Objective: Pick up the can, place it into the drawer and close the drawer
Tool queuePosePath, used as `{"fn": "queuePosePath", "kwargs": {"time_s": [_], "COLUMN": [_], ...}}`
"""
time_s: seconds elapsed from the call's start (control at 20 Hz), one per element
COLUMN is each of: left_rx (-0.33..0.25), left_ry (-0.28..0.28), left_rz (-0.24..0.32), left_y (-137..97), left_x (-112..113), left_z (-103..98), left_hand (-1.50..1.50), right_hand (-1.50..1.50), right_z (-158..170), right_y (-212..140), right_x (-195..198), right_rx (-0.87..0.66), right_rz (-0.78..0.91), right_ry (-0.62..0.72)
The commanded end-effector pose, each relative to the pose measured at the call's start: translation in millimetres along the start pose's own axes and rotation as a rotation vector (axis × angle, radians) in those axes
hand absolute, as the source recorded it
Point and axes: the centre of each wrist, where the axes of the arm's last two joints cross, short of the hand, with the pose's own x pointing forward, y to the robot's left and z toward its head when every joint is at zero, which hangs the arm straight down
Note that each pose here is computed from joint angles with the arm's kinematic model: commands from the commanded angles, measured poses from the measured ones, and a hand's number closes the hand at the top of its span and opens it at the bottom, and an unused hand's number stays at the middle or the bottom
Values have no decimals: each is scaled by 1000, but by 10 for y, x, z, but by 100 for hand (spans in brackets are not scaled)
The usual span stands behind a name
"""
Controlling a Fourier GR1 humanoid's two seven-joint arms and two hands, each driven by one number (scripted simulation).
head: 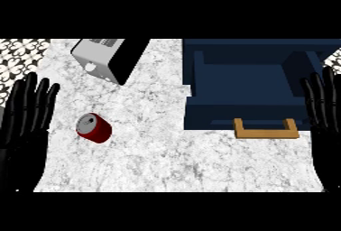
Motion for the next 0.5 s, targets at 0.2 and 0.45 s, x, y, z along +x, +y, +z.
{"fn": "queuePosePath", "kwargs": {"time_s": [0.2,0.45], "left_rx": [569,973], "left_ry": [37,357], "left_rz": [-320,-253], "left_y": [171,258], "left_x": [-46,-318], "left_z": [123,380], "left_hand": [-150,-150], "right_hand": [-150,-150], "right_z": [17,176], "right_y": [-18,-132], "right_x": [-34,-228], "right_rx": [-35,-151], "right_rz": [-41,-37], "right_ry": [44,297]}}
